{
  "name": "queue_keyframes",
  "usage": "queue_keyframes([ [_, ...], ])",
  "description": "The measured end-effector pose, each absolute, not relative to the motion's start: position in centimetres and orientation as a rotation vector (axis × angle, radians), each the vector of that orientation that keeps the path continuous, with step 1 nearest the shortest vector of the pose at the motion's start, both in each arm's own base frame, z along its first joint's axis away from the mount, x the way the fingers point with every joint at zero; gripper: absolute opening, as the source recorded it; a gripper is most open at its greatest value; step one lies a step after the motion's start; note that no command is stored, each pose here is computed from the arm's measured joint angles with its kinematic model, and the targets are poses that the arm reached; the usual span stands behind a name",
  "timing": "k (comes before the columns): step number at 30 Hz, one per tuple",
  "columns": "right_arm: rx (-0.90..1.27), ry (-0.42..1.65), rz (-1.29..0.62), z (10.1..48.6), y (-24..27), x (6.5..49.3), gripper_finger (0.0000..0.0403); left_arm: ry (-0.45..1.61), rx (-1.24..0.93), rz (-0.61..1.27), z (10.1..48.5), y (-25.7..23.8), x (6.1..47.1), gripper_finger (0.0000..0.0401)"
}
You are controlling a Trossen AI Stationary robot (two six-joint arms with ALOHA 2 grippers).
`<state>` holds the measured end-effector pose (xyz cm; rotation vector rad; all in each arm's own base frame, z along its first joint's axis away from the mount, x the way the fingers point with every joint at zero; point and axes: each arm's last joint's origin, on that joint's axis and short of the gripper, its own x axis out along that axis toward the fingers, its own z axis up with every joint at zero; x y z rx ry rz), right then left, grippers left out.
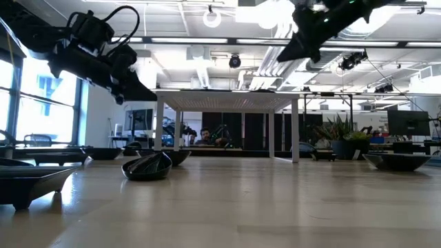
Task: Pick & Place Mini shaped plates
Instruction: Stack the square bowl on top of the square bowl on the shelf
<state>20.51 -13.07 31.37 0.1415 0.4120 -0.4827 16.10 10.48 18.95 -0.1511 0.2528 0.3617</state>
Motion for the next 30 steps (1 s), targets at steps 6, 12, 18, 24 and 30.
queue_keyframes([
  [6, 0.078, 0.318, -0.46, 29.8, -9.5, 18.7, 0.0002, 0.264, -0.16, 0.363, 20.0, 9.4, 14.5, 0.0],
  [12, 0.051, 0.254, -0.424, 28.6, -7.8, 17.7, 0.0006, 0.331, -0.232, 0.306, 20.1, 7.8, 12.6, 0.0],
  [18, 0.042, 0.235, -0.393, 27.9, -7.1, 17.7, 0.0003, 0.425, -0.329, 0.273, 19.3, 7.0, 12.0, 0.0],
  [24, 0.016, 0.225, -0.382, 27.8, -6.9, 17.8, 0.0008, 0.49, -0.332, 0.203, 19.0, 5.7, 12.7, 0.0008],
  [30, 0.012, 0.222, -0.382, 27.8, -7.0, 17.8, 0.0002, 0.657, -0.337, 0.233, 20.0, 4.3, 13.4, 0.004],
])
